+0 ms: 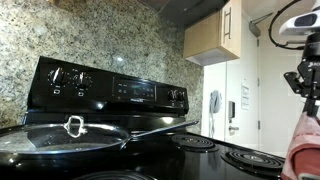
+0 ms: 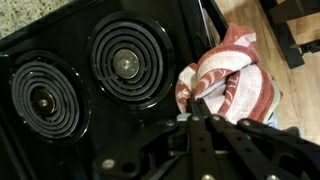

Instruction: Hang the towel on the oven door handle

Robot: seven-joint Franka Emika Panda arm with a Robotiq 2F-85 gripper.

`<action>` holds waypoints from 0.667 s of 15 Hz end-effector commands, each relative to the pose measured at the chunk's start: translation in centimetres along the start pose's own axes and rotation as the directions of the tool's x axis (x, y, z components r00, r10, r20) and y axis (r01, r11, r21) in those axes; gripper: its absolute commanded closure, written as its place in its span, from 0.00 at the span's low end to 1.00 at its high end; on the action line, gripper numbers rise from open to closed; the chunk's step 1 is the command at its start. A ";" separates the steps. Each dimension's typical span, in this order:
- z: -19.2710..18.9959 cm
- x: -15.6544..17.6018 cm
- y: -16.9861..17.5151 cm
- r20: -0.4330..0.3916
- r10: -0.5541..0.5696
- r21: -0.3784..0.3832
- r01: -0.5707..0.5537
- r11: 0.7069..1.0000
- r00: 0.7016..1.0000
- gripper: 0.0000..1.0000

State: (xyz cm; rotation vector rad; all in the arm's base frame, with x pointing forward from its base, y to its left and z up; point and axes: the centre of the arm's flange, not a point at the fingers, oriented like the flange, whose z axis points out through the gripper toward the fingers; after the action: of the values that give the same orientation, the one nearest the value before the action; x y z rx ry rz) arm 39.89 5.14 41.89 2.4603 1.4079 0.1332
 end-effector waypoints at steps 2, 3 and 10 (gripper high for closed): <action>2.3 0.5 -2.9 0.088 -0.072 0.021 0.070 0.997 0.994 1.00; 2.6 0.6 -3.9 0.103 -0.098 0.021 0.096 0.995 0.990 1.00; 3.7 1.2 -9.1 0.181 -0.274 0.049 0.270 0.962 0.944 1.00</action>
State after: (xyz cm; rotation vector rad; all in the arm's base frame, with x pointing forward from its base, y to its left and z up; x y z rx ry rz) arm 35.63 9.07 35.44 2.2561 1.6089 -0.1121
